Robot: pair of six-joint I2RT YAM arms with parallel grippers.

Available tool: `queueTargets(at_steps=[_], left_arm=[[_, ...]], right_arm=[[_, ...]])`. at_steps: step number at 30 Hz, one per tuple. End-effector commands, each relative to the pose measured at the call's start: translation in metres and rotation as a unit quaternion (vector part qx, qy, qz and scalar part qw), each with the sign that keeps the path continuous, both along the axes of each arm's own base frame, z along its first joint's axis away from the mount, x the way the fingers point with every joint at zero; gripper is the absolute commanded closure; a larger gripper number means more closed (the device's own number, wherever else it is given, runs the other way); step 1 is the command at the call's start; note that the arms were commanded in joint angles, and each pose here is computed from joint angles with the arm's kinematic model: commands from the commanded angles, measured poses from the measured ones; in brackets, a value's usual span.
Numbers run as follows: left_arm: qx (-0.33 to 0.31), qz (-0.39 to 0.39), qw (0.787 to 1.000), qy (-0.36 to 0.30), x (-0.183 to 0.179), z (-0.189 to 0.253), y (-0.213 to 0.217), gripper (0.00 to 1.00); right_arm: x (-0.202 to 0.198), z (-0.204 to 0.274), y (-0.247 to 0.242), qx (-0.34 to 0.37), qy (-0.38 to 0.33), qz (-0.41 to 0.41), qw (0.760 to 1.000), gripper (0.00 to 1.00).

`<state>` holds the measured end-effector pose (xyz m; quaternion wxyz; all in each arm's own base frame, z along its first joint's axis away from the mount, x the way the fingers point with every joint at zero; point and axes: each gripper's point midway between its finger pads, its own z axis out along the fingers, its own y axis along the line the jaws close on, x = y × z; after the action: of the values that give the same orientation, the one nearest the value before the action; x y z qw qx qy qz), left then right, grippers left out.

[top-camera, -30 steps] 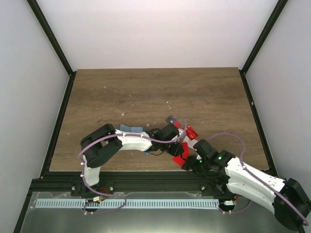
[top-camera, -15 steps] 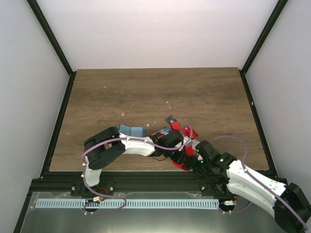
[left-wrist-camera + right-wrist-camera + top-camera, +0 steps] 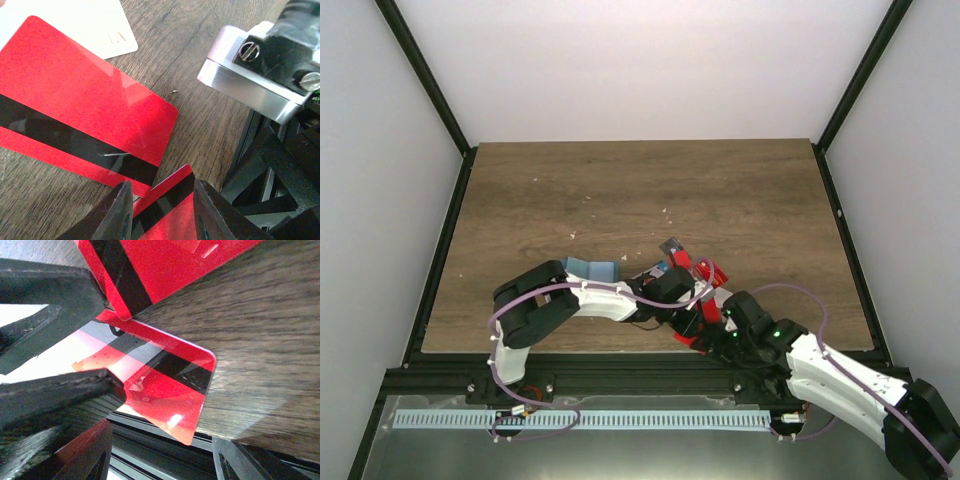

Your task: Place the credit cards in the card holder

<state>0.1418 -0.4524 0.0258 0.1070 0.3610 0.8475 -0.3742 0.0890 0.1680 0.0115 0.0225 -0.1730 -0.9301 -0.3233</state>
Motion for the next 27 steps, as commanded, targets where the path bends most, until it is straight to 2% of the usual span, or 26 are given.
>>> queueTargets(at_steps=[1, 13, 21, 27], left_arm=[[0.034, -0.035, 0.997, 0.056, -0.037, -0.022, 0.021, 0.64], [0.021, -0.068, 0.995, 0.074, -0.058, -0.022, 0.032, 0.64], [0.017, -0.078, 0.994, 0.078, -0.062, -0.022, 0.032, 0.64], [0.007, -0.076, 0.994, 0.079, -0.062, -0.017, 0.031, 0.64]], right_arm=[[0.014, -0.008, 0.002, 0.013, -0.028, -0.029, 0.999, 0.44], [0.015, -0.013, 0.006, 0.027, -0.026, -0.034, 0.999, 0.50], [0.016, -0.013, 0.006, 0.029, -0.028, -0.034, 0.999, 0.69], [0.016, -0.011, 0.007, 0.034, -0.029, -0.035, 0.998, 0.87]])
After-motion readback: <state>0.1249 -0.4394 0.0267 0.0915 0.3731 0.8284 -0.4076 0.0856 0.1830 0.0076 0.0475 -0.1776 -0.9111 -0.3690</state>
